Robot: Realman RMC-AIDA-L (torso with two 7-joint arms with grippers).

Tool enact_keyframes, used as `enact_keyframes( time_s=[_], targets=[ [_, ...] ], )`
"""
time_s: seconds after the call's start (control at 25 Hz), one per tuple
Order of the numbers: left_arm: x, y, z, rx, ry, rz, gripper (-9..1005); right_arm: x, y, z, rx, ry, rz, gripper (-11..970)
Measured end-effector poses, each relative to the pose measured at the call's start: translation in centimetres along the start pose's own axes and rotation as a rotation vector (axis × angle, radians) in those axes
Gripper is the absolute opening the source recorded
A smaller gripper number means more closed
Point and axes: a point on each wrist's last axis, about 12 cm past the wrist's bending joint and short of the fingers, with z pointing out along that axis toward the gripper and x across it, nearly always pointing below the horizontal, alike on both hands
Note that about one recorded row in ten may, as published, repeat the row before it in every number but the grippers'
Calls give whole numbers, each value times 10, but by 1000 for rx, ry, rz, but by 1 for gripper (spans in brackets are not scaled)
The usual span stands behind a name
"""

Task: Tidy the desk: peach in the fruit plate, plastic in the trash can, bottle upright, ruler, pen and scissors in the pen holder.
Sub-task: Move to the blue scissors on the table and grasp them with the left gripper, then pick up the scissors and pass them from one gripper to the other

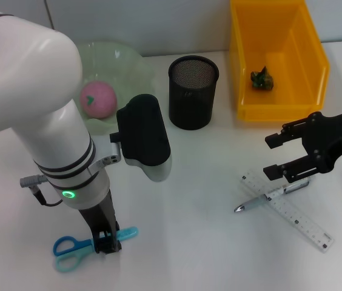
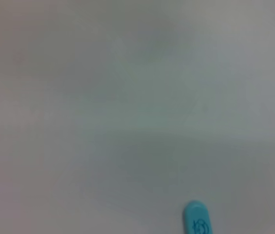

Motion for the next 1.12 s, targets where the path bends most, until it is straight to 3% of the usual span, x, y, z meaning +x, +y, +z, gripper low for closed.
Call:
enact_keyframes(
  time_s=[0.2, 0.8, 1.0, 1.04, 1.12],
  targets=[
    [0, 0, 0, -1, 1, 1, 312, 0, 0, 0, 0, 0, 2, 752],
    [-4, -3, -3, -12, 5, 22, 217, -2, -1, -2, 0, -6, 6, 753],
    [-3, 1, -29, -35, -69, 1, 212, -2, -1, -4, 3, -5, 6, 752],
    [3, 6, -47, -53, -142, -29, 213, -1, -1, -5, 6, -4, 8, 752],
    [8, 10, -58, -63, -203, -57, 213, 0, -1, -6, 7, -4, 10, 752]
  ],
)
